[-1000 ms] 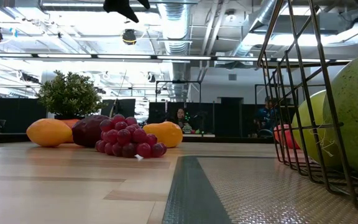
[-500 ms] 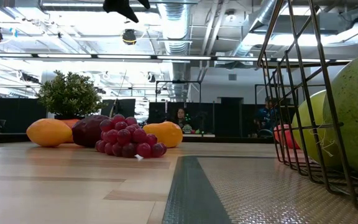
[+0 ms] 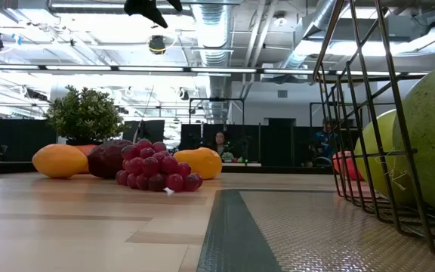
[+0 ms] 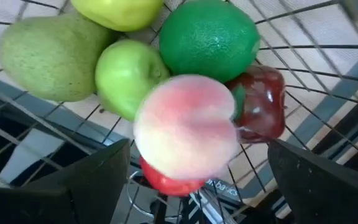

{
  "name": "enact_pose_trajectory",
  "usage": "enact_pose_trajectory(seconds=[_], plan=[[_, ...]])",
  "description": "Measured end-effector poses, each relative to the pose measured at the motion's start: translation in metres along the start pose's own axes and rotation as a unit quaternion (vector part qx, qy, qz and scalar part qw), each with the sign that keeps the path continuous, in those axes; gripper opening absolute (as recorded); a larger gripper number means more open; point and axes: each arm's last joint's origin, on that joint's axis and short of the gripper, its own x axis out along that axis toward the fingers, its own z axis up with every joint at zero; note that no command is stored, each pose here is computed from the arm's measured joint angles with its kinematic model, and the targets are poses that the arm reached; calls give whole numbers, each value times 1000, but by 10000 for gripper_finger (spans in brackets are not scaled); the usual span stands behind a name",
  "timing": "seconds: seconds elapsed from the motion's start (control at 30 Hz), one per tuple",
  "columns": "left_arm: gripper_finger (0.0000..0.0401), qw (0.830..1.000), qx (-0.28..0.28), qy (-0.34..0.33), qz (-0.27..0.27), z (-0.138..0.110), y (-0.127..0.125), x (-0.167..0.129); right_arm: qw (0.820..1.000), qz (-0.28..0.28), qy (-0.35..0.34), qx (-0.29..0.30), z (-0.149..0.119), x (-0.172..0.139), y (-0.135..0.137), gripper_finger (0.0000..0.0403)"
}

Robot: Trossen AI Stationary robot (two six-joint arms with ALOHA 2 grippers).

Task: Build produce basket
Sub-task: Put the pink peach into the wire basket, then put the right orange mango into the wire basket

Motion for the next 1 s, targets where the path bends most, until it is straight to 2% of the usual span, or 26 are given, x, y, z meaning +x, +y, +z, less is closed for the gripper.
enact_pose_trajectory(seconds=[0.2, 0.33, 0.43, 0.57, 0.7, 0.8, 1.0], plan=[[328, 1000, 1, 2, 0, 0, -1, 0, 1000, 8, 0, -18, -6, -5, -4, 400], [328, 1000, 5, 4, -13, -2, -4, -1, 996, 31, -60, -64, 1, -10, -1, 395], [328, 999, -4, 12, -45, -2, -6, -2, 990, 20, -131, -54, 27, -30, -9, 391], [328, 997, -9, 21, -79, -3, -8, -3, 977, -19, -214, 3, 70, -72, -46, 390], [328, 996, -6, 23, -86, -3, -8, -3, 967, 19, -254, 24, 113, -101, -80, 390], [328, 996, -5, 26, -85, -3, -8, -3, 965, -23, -260, 24, 143, -101, -103, 390], [328, 996, -4, 32, -83, -5, -8, -3, 967, -66, -244, 19, 191, -70, -136, 389]])
